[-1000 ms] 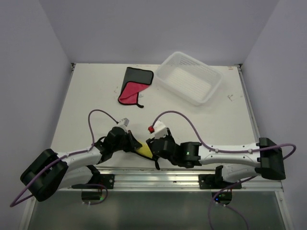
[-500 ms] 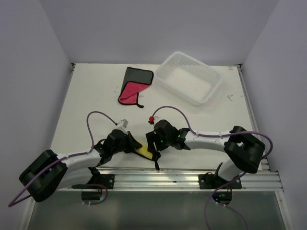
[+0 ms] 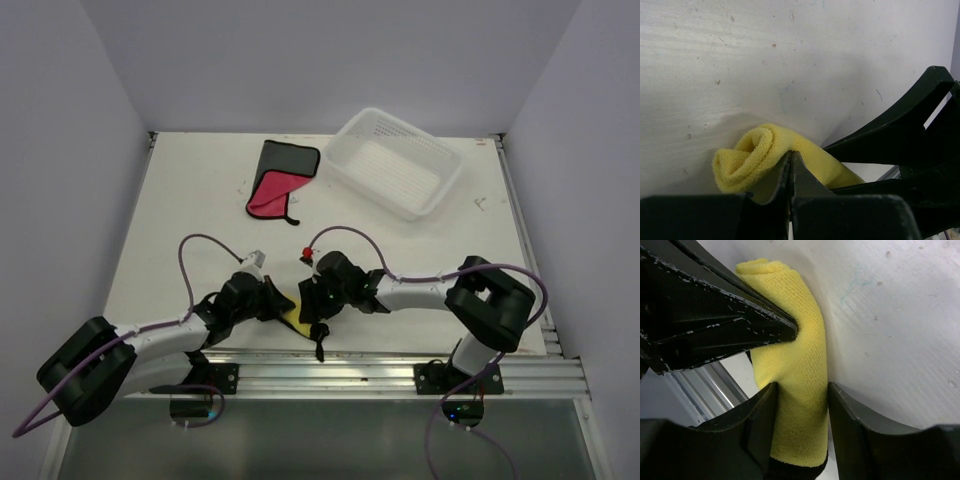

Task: Roll the towels
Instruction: Place the rolled towel into the container

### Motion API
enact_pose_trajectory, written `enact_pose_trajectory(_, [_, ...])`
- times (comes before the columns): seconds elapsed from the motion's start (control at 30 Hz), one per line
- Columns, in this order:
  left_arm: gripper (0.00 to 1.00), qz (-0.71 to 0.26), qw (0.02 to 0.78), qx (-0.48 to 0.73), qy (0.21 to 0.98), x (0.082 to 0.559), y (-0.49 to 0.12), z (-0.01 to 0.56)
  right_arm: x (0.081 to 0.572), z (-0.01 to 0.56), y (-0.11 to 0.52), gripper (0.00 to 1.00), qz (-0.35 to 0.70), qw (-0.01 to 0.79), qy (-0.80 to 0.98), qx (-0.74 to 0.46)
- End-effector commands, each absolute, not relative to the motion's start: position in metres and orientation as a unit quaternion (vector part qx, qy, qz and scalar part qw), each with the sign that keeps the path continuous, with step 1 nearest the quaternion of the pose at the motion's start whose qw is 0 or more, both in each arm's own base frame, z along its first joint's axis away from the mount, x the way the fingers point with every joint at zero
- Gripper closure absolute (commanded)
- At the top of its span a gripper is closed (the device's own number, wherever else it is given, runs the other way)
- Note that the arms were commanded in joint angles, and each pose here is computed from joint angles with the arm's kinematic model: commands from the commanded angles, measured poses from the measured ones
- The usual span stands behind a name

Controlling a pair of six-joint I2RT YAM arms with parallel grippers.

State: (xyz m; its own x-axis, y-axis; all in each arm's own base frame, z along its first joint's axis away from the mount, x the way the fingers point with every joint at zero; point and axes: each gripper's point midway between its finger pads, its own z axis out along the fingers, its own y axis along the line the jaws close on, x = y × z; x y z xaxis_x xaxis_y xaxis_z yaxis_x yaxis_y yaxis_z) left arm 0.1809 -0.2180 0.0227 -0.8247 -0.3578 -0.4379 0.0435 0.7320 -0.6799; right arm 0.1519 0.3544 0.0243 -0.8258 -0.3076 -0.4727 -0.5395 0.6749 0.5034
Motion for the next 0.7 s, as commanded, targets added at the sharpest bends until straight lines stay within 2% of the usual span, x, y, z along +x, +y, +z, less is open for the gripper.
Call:
enact_pose_trajectory(0.0, [0.99,-0.284,0.255,-0.098,0.919,0.161,-0.189,-0.013,0.133,-0.006,0.339,0.51,0.286,0.143,0.913,-0.255])
enact_pose_trajectory(0.13, [0.99,-0.285,0.256,-0.1,0.918,0.161,-0.189,-0.012,0.123,-0.023,0.326,0.58,0.234,0.138,0.922,-0.277])
enact_pose_trajectory(0.17, [0.99,-0.286,0.257,-0.101,0.918,0.162,-0.189,-0.011,0.121,-0.023,0.326,0.65,0.23,0.138,0.922,-0.28])
enact_pose_trajectory(0.27, [0.98,-0.28,0.274,-0.105,0.914,0.172,-0.19,-0.002,0.119,-0.022,0.326,0.73,0.216,0.143,0.922,-0.288])
enact_pose_trajectory(0.33, [0.98,-0.259,0.292,-0.095,0.916,0.184,-0.188,0.006,0.119,-0.02,0.325,0.82,0.203,0.151,0.921,-0.295])
enact_pose_trajectory(0.37, [0.98,-0.262,0.314,-0.091,0.908,0.201,-0.196,0.027,0.121,-0.019,0.324,0.9,0.196,0.156,0.922,-0.296])
enact_pose_trajectory(0.4, [0.97,-0.233,0.309,-0.089,0.918,0.202,-0.189,0.027,0.122,-0.018,0.323,0.93,0.19,0.161,0.922,-0.295])
enact_pose_trajectory(0.47, [0.94,-0.212,0.351,-0.091,0.908,0.229,-0.189,0.059,0.127,-0.013,0.319,1.0,0.175,0.176,0.924,-0.291])
enact_pose_trajectory(0.67, [0.91,-0.182,0.425,-0.096,0.882,0.274,-0.172,0.131,0.159,0.01,0.302,1.0,0.102,0.245,0.924,-0.277])
